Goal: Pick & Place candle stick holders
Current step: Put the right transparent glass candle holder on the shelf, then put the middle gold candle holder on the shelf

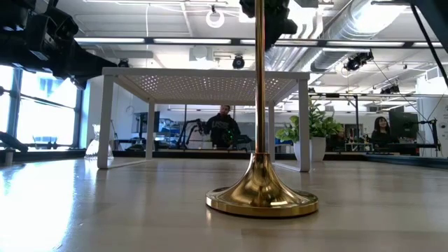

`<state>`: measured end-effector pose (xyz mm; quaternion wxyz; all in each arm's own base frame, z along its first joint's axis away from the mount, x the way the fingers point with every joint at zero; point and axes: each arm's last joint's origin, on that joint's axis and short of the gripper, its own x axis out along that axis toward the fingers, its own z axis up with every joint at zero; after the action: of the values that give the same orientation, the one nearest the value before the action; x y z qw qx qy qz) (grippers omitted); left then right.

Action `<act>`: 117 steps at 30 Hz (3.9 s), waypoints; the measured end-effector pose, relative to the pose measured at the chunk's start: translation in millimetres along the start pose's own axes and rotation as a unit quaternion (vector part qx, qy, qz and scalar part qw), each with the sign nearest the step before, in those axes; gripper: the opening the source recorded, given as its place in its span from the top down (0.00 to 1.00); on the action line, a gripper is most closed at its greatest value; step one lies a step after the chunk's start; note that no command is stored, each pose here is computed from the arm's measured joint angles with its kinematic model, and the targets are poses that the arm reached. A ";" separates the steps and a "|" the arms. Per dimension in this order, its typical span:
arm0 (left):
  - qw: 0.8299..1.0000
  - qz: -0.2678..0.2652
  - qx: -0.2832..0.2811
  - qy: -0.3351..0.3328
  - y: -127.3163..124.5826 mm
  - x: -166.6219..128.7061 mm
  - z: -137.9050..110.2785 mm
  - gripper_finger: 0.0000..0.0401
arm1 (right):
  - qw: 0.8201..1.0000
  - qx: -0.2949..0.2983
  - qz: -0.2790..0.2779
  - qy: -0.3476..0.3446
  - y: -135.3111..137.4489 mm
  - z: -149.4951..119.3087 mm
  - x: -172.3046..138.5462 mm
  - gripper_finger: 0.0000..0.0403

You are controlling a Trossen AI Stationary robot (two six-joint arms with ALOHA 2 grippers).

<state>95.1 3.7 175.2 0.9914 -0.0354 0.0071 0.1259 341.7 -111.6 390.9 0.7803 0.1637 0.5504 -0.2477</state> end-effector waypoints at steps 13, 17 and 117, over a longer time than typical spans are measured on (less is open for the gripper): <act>1.000 0.000 0.000 0.000 0.0 0.0 0.2 1.00 | 0.999 -0.018 -0.003 0.028 9.7 -4.5 21.7 0.96; 1.000 0.000 0.000 0.000 0.0 0.0 0.0 1.00 | 1.000 -0.019 -0.005 0.024 9.7 -3.9 22.1 0.96; 1.000 0.000 0.000 0.000 0.0 0.0 0.1 1.00 | 0.965 0.060 0.228 -0.115 37.8 -171.2 -178.6 0.62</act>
<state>95.1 3.7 175.3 0.9914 -0.0357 0.0067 0.1261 181.5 46.8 499.9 0.8628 0.3020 0.3892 -0.1134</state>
